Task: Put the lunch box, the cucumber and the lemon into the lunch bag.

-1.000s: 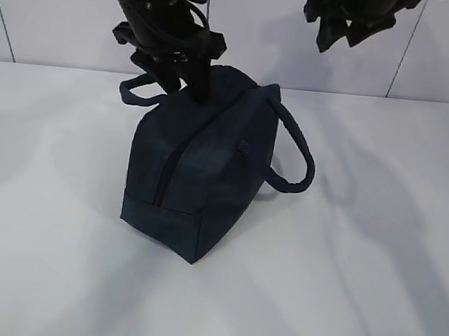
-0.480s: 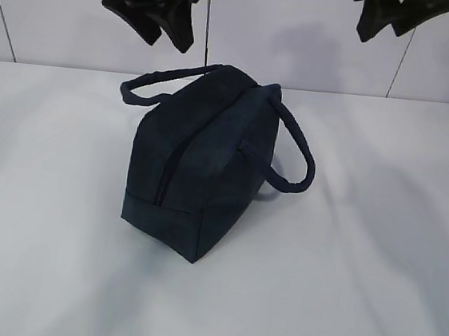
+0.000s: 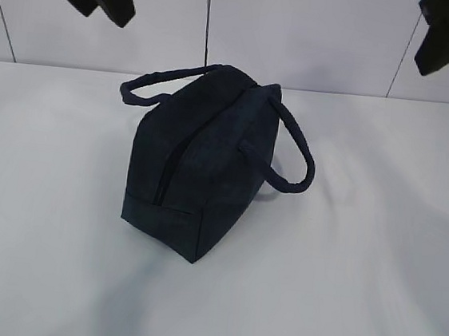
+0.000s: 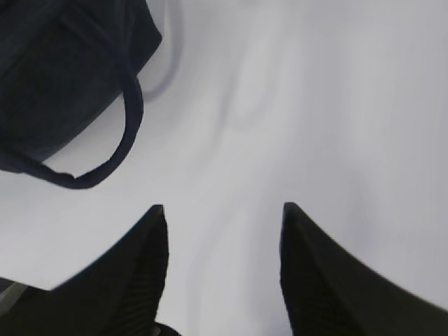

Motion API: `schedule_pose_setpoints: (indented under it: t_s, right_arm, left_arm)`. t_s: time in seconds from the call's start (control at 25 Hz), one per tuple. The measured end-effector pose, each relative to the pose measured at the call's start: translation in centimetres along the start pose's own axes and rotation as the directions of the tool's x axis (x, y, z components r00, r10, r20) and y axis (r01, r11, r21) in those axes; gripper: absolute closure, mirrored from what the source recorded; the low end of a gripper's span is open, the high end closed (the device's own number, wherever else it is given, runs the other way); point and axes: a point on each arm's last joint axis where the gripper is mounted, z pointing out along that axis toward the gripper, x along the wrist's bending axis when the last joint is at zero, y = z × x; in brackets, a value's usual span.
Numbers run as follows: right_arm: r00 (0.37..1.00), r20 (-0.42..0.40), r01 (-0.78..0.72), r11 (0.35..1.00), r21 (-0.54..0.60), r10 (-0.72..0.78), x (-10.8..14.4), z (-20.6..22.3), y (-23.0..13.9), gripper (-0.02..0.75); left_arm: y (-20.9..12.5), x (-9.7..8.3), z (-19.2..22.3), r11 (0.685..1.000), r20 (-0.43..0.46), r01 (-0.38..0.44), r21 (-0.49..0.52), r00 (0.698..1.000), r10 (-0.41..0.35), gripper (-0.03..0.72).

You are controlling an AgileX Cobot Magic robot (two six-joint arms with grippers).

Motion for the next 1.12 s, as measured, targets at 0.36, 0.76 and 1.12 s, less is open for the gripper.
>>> schedule_pose_setpoints:
  t_s: [0.36,0.76,1.12]
  right_arm:
    - [1.000,-0.026,-0.015,0.999,0.043,0.016,0.6,-1.9,-6.2,0.349]
    - [1.000,-0.022,-0.018,0.999,-0.030,0.018,0.9,-5.5,-12.9,0.349]
    - [1.000,-0.006,-0.018,0.981,-0.192,0.018,1.1,-9.6,-18.0,0.349]
  left_arm:
    - [-5.7,-0.6,-6.3,0.999,-0.015,-0.005,-0.051,1.000,0.004,0.374]
    - [-11.8,-1.1,-9.8,0.997,-0.015,-0.008,-0.081,1.000,0.007,0.419]
    - [-17.5,-1.3,-10.4,0.997,-0.011,-0.006,-0.072,1.000,0.005,0.449]
